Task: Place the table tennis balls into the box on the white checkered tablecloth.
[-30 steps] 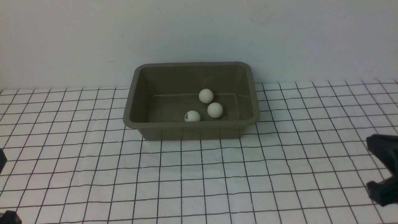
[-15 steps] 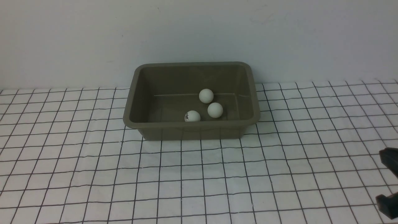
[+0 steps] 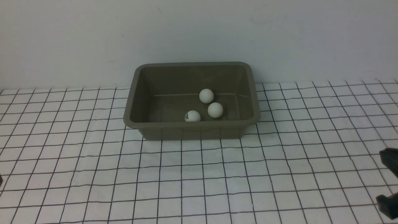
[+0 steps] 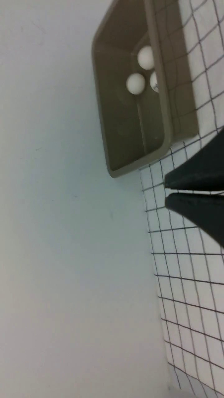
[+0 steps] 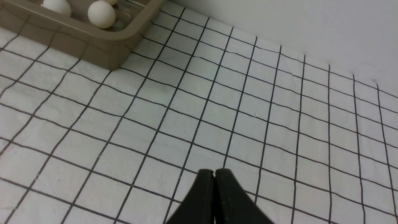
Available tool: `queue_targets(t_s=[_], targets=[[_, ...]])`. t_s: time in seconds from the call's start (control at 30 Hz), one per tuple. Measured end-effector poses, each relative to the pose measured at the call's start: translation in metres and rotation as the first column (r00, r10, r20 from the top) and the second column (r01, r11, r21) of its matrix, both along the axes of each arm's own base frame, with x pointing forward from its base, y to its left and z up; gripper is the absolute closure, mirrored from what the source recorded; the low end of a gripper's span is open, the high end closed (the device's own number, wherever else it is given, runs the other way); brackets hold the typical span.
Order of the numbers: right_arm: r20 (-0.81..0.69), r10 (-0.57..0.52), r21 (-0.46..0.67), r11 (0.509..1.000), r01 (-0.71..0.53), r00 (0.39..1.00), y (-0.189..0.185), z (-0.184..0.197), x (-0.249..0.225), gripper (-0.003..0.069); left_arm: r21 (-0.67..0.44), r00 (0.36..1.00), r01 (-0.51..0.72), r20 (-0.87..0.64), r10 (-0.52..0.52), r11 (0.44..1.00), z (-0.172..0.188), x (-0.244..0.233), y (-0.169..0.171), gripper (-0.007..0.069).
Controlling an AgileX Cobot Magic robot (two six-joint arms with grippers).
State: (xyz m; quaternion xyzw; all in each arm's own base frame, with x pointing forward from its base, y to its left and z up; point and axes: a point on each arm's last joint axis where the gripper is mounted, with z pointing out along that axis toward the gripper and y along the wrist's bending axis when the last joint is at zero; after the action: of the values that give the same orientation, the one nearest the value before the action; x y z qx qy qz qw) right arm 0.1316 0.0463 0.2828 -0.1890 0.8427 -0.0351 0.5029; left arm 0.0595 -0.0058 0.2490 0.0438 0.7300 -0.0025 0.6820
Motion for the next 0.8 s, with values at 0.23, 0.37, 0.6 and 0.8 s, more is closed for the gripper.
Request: queue_targets(t_s=[0.23, 0.37, 0.6, 0.8], targets=[[0.002, 0.000, -0.003, 1.000, 0.000, 1.000, 0.000, 0.000, 0.000, 0.0675, 0.010, 0.992, -0.116, -0.044, 0.116, 0.993, -0.048, -0.001, 0.007, 0.0626], [0.003, 0.000, -0.005, 1.000, 0.000, 1.000, 0.000, 0.000, 0.000, 0.0675, 0.009, 0.992, -0.127, -0.026, 0.127, 0.992, -0.058, -0.002, 0.008, 0.0626], [0.003, 0.001, -0.006, 1.000, -0.001, 1.000, 0.000, 0.000, 0.000, 0.0675, 0.010, 0.992, -0.113, -0.056, 0.113, 0.994, -0.062, -0.003, 0.007, 0.0626], [0.003, 0.001, -0.006, 1.000, -0.001, 1.000, 0.000, 0.000, 0.000, 0.0675, 0.011, 0.982, -0.078, -0.173, 0.079, 0.997, -0.073, -0.005, 0.004, 0.0626]])
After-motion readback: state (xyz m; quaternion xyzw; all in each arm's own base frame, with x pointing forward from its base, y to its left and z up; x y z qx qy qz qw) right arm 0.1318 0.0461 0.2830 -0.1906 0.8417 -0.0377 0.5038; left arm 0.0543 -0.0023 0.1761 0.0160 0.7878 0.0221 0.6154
